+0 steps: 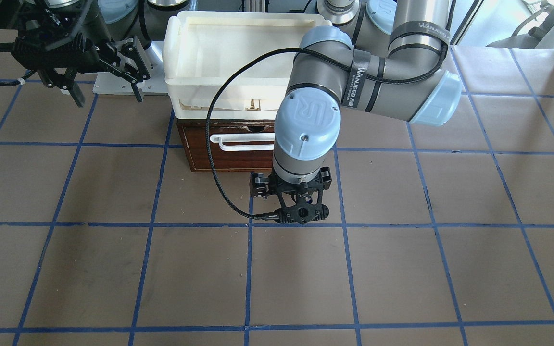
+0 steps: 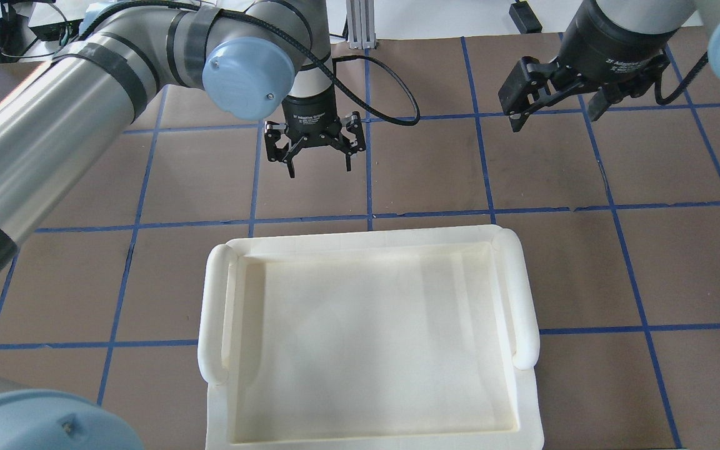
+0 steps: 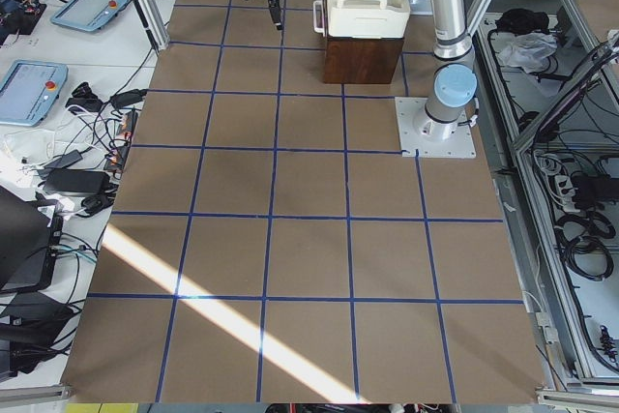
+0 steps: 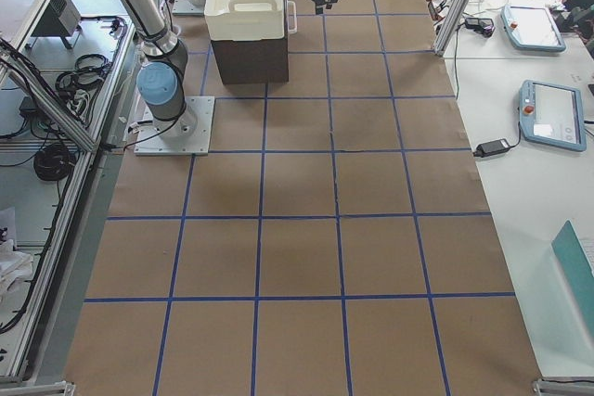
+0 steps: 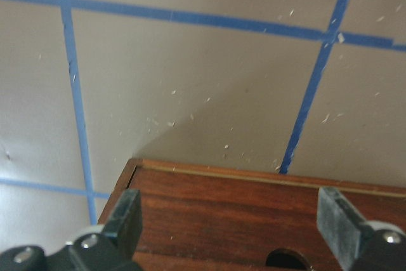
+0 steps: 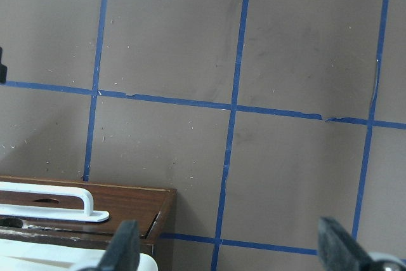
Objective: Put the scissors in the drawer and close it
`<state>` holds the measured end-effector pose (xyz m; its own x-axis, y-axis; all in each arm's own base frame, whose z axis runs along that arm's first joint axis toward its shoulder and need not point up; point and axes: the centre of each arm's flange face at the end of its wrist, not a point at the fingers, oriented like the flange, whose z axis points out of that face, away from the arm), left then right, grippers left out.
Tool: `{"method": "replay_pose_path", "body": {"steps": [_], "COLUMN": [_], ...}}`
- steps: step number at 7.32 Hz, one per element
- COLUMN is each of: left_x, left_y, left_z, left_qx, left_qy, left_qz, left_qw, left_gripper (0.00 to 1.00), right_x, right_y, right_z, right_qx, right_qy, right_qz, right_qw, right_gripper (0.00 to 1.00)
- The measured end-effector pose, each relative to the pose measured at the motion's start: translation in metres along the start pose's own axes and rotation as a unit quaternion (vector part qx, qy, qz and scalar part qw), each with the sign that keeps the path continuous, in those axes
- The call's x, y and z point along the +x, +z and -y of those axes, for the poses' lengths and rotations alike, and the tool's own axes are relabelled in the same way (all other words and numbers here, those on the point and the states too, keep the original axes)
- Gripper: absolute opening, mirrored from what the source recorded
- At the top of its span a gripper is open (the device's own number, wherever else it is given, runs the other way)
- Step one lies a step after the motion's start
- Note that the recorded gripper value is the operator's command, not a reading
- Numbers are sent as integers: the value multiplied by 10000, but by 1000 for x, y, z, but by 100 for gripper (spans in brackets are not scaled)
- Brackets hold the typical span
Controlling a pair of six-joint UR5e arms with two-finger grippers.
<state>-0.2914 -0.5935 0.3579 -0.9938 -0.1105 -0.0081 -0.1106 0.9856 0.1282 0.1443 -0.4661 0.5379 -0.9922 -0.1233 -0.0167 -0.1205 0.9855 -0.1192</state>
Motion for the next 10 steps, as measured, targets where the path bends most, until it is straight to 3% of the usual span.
{"method": "replay_pose_path", "body": {"steps": [2, 5, 7, 10], "left_x": [-66, -165, -209, -217], "left_y": [-61, -128, -152, -152], "left_z": [27, 30, 14, -32], "left_qx": [695, 1285, 1408, 1226], "left_qy": [284, 657, 698, 653], "left_qz": [-185, -40, 106, 55], "left_qw": [9970, 9895, 9875, 9903], "left_gripper": [100, 100, 100, 100], "right_x": [0, 0, 0, 0], "right_y": [0, 0, 1, 1], "right_z": [0, 0, 0, 0], "right_qx": [1, 0, -5, -11], "right_qy": [0, 0, -1, -5], "right_qz": [0, 0, 1, 2], "right_qw": [10000, 10000, 10000, 10000], "right_gripper": [100, 100, 100, 100]}}
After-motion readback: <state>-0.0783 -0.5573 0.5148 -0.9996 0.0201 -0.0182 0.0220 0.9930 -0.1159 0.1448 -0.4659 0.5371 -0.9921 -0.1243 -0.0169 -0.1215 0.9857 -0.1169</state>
